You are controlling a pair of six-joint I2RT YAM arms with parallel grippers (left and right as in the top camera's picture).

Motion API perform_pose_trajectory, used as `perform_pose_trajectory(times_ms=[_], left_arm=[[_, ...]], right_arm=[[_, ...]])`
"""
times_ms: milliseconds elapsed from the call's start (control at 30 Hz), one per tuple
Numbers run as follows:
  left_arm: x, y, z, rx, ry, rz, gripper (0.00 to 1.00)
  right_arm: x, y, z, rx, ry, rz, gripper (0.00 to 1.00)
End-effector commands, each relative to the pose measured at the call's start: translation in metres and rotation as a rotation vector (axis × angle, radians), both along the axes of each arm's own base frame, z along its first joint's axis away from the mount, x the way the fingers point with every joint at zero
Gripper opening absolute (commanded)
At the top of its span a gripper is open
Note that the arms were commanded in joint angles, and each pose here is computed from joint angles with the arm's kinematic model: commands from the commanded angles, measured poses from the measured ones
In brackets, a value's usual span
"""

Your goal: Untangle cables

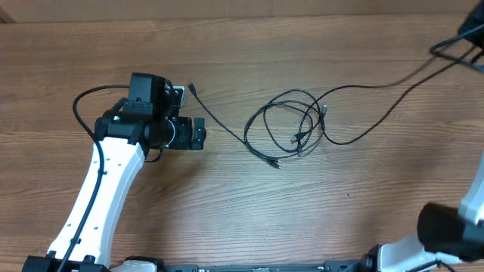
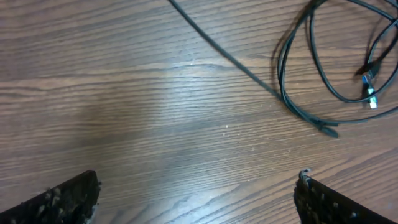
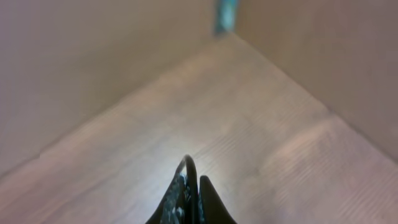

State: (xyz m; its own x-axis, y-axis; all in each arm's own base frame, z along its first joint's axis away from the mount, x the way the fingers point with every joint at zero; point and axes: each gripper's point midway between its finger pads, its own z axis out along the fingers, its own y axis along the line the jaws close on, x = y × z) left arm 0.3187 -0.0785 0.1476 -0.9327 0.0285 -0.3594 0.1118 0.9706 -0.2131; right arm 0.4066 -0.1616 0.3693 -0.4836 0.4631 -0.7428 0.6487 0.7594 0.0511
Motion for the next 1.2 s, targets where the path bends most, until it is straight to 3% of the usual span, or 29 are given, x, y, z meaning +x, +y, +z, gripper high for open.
perform_pose_trajectory(times_ms=[0, 100, 267, 300, 400, 433, 633, 867, 1167], left_arm=[[-0.002, 0.004, 0.004, 0.002, -0.001, 0.044, 1.0], [-0.002, 0.002, 0.005, -0.005, 0.001, 0.041, 0.99], [-0.003, 0.002, 0.004, -0.008, 0.007, 0.05, 1.0], [-0.003, 0.002, 0.004, -0.008, 0.007, 0.05, 1.0], [-0.003, 0.002, 0.004, -0.008, 0.007, 0.049, 1.0], [-0.003, 0.002, 0.004, -0.008, 0.007, 0.049, 1.0], [-0.003, 0.002, 0.004, -0.007, 0.006, 0.049, 1.0], [-0.002, 0.002, 0.004, -0.007, 0.005, 0.049, 1.0], [-0.003, 0.002, 0.004, -0.007, 0.006, 0.049, 1.0]], right_arm=[[-0.005, -0.024, -0.032, 0.079, 0.062, -0.141, 0.04], [-0.016, -0.041, -0.068, 0.12, 0.176, -0.243, 0.04], [-0.01, -0.045, -0.122, 0.169, 0.335, -0.25, 0.04], [-0.007, -0.042, -0.128, 0.191, 0.345, -0.232, 0.08], [0.001, -0.023, -0.138, 0.295, 0.344, -0.162, 0.82], [0.006, -0.013, -0.14, 0.33, 0.343, -0.104, 0.86], [0.018, 0.066, -0.139, 0.548, 0.354, 0.344, 0.88], [0.017, 0.138, -0.148, 0.551, 0.455, 0.526, 0.91], [0.018, 0.226, -0.225, 0.614, 0.602, 0.395, 0.91]])
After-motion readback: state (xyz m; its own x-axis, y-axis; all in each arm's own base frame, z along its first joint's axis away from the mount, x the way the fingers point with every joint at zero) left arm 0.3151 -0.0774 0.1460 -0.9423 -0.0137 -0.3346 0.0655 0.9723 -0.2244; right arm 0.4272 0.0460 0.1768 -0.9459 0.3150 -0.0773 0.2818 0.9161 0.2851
